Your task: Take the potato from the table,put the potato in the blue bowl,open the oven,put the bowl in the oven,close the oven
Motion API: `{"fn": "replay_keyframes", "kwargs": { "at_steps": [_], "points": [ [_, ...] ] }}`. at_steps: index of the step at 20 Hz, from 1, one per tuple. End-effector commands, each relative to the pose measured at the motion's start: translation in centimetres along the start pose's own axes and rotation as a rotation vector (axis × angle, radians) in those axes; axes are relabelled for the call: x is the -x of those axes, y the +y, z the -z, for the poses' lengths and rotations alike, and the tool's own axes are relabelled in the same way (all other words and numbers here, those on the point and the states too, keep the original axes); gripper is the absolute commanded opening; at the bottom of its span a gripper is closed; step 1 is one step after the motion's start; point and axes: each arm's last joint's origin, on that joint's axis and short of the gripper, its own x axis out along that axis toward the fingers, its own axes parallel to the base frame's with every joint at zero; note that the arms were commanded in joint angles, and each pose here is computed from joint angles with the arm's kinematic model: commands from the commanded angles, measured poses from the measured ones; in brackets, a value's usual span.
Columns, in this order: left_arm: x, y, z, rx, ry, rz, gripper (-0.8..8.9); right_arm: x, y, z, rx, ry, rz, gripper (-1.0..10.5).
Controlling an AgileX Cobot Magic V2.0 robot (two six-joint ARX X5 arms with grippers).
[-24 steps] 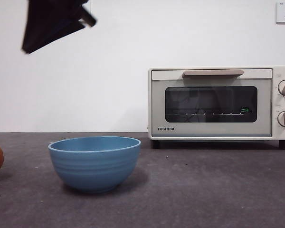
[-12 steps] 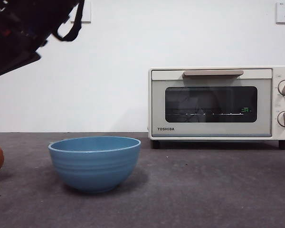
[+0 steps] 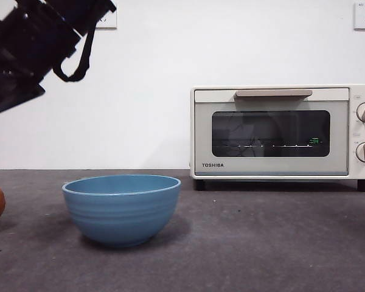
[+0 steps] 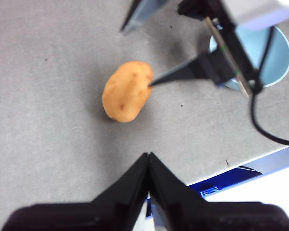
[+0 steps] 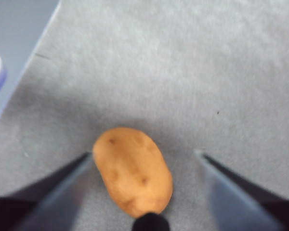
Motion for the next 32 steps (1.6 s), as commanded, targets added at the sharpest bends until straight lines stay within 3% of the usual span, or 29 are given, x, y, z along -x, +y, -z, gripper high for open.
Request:
{"fn": "replay_keyframes", "kwargs": {
  "at_steps": [1, 4, 6, 7, 12, 21, 23, 26, 29, 32],
  "points": [
    [0.1, -0.1, 0.0, -0.018, -0.007, 0.009, -0.05, -2.1, 0.2, 1.4, -0.017, 0.027, -0.033, 6.7],
    [0.1, -0.2, 0.0, -0.029, -0.007, 0.019, -0.05, -3.9, 0.2, 2.7, -0.025, 0.041, -0.037, 7.0],
    [0.1, -0.2, 0.0, -0.03, -0.006, 0.023, -0.05, -5.1, 0.1, 3.4, -0.024, 0.063, -0.001, 9.2],
    [0.1, -0.2, 0.0, -0.033, -0.006, 0.028, -0.05, -5.5, 0.1, 3.6, -0.048, 0.067, 0.013, 9.5],
    [0.1, -0.3, 0.0, -0.036, -0.005, 0.031, -0.05, -6.1, 0.2, 4.1, -0.122, 0.053, -0.013, 9.4],
    [0.1, -0.3, 0.0, -0.044, -0.004, 0.037, -0.05, -8.0, 0.7, 5.8, -0.162, 0.05, -0.086, 9.2],
    [0.1, -0.3, 0.0, -0.047, -0.004, 0.039, -0.05, -8.0, 0.7, 5.8, -0.171, 0.046, -0.089, 6.7],
    [0.1, -0.3, 0.0, -0.048, -0.004, 0.04, -0.05, -7.9, 0.6, 6.2, -0.21, 0.056, -0.102, 0.3],
    [0.1, -0.3, 0.0, -0.048, -0.004, 0.04, -0.05, -7.3, 0.4, 6.0, -0.23, 0.036, -0.126, 0.0],
    [0.1, -0.3, 0.0, -0.048, -0.004, 0.04, -0.05, -3.5, -0.9, 3.9, -0.239, 0.02, -0.077, 0.0]
  ]
}}
